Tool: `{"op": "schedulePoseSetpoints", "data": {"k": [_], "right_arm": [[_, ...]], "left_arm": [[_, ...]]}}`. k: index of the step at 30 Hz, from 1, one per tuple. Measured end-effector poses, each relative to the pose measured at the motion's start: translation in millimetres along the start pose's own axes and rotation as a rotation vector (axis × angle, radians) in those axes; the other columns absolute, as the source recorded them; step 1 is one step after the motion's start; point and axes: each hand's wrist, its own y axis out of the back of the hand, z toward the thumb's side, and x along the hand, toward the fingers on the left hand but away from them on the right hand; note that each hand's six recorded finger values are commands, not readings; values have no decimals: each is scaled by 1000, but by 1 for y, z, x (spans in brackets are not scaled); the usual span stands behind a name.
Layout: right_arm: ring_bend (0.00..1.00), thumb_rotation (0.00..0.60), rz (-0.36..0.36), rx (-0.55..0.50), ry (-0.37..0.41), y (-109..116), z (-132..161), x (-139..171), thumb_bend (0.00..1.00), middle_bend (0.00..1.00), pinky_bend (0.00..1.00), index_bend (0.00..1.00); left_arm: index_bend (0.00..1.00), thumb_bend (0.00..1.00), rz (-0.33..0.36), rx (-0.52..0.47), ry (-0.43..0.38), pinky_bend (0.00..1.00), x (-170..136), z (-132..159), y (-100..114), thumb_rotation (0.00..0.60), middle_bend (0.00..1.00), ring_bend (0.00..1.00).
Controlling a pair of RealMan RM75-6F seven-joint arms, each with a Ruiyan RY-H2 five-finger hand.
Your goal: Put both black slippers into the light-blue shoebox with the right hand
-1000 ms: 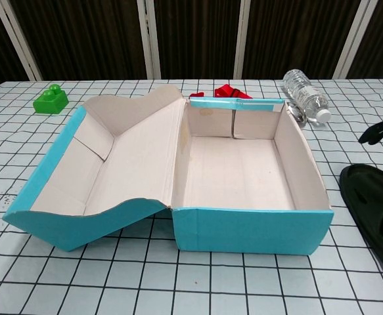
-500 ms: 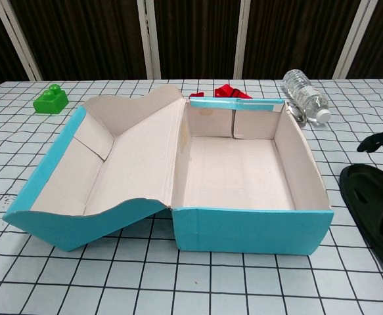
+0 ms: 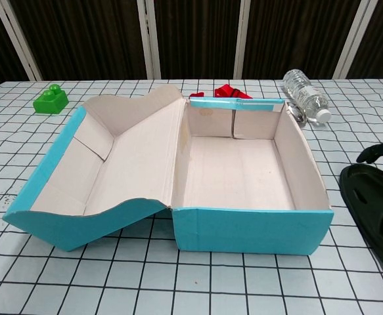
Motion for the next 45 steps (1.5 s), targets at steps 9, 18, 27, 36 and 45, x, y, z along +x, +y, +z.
{"op": "schedulePoseSetpoints", "data": {"k": [9, 18, 27, 36, 45], "right_arm": [[77, 600, -9, 22, -5, -4, 1, -10, 152, 52, 104, 16], [77, 600, -11, 45, -28, -10, -3, -20, 152, 52, 104, 16], [78, 600, -3, 54, -26, -12, -2, -25, 152, 155, 104, 129], [121, 600, -18, 57, -7, -8, 4, -24, 311, 272, 104, 317], [192, 600, -50, 53, 11, -6, 6, -24, 505, 388, 104, 450]], "left_arm": [[47, 272, 2, 2, -3, 15, -1, 1, 1, 600, 0, 0], [46, 272, 0, 5, -2, 15, 0, 1, 0, 600, 0, 0], [46, 272, 0, 5, -2, 15, 0, 1, 0, 600, 0, 0], [46, 273, 2, 2, -3, 15, 0, 1, 0, 600, 0, 0], [47, 272, 4, 0, -4, 15, 0, 1, 1, 600, 0, 0]]}}
